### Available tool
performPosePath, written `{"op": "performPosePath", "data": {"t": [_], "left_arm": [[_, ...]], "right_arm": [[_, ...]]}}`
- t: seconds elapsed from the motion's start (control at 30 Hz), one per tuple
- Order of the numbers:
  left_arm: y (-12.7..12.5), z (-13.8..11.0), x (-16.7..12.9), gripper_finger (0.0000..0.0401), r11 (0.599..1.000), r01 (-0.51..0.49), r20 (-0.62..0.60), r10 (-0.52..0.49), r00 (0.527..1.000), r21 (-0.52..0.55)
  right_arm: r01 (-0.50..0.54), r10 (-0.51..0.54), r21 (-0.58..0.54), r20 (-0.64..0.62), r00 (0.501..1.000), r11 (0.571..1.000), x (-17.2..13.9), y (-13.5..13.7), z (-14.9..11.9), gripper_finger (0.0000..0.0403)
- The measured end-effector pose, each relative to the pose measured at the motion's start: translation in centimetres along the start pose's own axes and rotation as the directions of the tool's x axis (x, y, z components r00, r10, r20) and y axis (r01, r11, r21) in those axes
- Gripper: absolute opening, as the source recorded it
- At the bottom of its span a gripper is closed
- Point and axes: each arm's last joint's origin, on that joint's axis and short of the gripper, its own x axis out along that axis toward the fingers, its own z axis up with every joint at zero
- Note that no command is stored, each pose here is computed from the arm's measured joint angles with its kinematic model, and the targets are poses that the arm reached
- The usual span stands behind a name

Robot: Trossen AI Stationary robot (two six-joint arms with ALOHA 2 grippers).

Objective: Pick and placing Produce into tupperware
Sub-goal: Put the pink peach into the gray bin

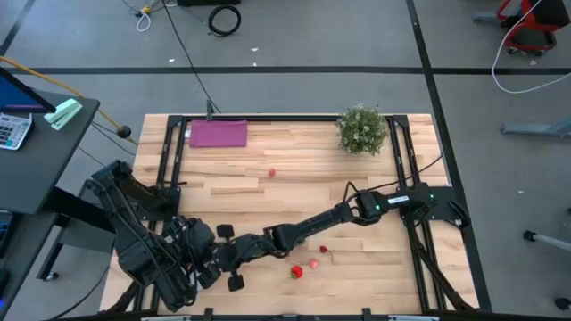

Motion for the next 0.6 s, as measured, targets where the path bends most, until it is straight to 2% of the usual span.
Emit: {"op": "performPosePath", "data": {"t": [0.17, 0.4, 0.6], "left_arm": [[0.00, 0.00, 0.00, 0.0040, 1.000, 0.000, 0.001, 0.000, 1.000, 0.007], [-0.01, -0.01, 0.01, 0.0032, 1.000, -0.001, 0.000, 0.001, 1.000, 0.007], [-0.01, -0.01, 0.01, 0.0026, 1.000, -0.001, 0.000, 0.001, 1.000, 0.005]], "right_arm": [[-0.072, 0.072, 0.043, -0.011, 0.997, 0.996, 0.09, -0.52, -0.33, 0.0070], [-0.077, 0.078, 0.041, -0.035, 0.996, 0.996, 0.09, -0.41, -0.58, 0.0131], [-0.078, 0.080, 0.044, -0.046, 0.996, 0.996, 0.08, -0.27, -0.68, 0.0160]]}}
